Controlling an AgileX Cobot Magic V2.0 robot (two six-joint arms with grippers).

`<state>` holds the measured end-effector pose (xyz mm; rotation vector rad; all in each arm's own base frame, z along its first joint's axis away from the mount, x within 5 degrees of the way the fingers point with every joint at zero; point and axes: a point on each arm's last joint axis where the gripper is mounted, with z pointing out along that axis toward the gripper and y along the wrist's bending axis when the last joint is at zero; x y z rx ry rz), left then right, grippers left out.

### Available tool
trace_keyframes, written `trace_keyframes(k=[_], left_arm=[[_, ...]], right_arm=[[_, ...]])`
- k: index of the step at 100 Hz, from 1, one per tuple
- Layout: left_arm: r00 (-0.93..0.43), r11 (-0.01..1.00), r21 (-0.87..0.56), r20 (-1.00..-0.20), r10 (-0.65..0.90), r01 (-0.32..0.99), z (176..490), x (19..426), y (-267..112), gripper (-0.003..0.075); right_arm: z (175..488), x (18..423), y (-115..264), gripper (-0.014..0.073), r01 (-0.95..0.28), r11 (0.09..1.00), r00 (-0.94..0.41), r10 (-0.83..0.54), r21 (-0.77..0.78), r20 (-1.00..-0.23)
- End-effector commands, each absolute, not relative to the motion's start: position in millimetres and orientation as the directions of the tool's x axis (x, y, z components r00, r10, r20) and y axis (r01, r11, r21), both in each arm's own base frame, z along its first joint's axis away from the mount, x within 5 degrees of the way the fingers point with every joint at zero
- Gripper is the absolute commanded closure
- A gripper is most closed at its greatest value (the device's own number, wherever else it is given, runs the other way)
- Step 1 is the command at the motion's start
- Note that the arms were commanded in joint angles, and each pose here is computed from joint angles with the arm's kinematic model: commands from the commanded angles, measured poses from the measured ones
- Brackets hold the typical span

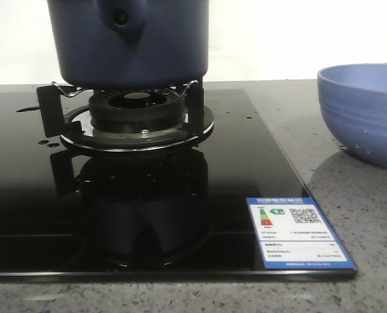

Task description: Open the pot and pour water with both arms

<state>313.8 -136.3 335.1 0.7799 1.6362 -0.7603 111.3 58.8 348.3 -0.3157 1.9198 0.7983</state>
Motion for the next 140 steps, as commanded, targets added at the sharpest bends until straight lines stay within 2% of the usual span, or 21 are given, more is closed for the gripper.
trace_keyframes(k=[1,11,18,37,47,62,73,95,114,140], left_arm=[[-0.124,0.563,-0.098,-0.992,0.008,0.821,360,313,-136,0.0136],[-0.144,0.546,-0.122,-0.990,-0.002,0.829,354,316,-140,0.0148],[-0.148,0.539,-0.127,-0.989,-0.004,0.832,353,317,-140,0.0195],[-0.149,0.529,-0.138,-0.989,-0.023,0.837,355,316,-141,0.0456],[-0.151,0.520,-0.151,-0.988,-0.042,0.840,356,316,-141,0.0536],[-0.134,0.496,-0.144,-0.989,-0.057,0.856,363,312,-142,0.0537],[-0.101,0.494,-0.121,-0.993,-0.067,0.861,374,308,-138,0.0503],[-0.024,0.569,-0.080,-0.994,-0.105,0.818,403,296,-104,0.0489],[0.034,0.620,-0.048,-0.992,-0.121,0.783,432,269,-75,0.0489],[0.093,0.707,0.044,-0.995,-0.031,0.706,440,225,-61,0.0489]], right_arm=[[363,114,58,0.0185,-0.536,0.740,-0.423,0.181,0.406,-0.888],[363,114,58,0.0185,-0.536,0.740,-0.423,0.181,0.406,-0.888],[363,114,58,0.0185,-0.536,0.740,-0.423,0.181,0.406,-0.888],[363,114,58,0.0185,-0.533,0.743,-0.419,0.184,0.405,-0.889],[363,115,57,0.0185,-0.530,0.746,-0.416,0.187,0.404,-0.890],[363,115,57,0.0185,-0.528,0.748,-0.413,0.189,0.403,-0.891],[363,115,57,0.0185,-0.527,0.748,-0.413,0.189,0.403,-0.891],[364,116,56,0.0185,-0.516,0.758,-0.400,0.200,0.400,-0.894],[366,120,52,0.0185,-0.486,0.780,-0.370,0.225,0.394,-0.902],[372,132,38,0.0185,-0.363,0.860,-0.249,0.280,0.358,-0.927]])
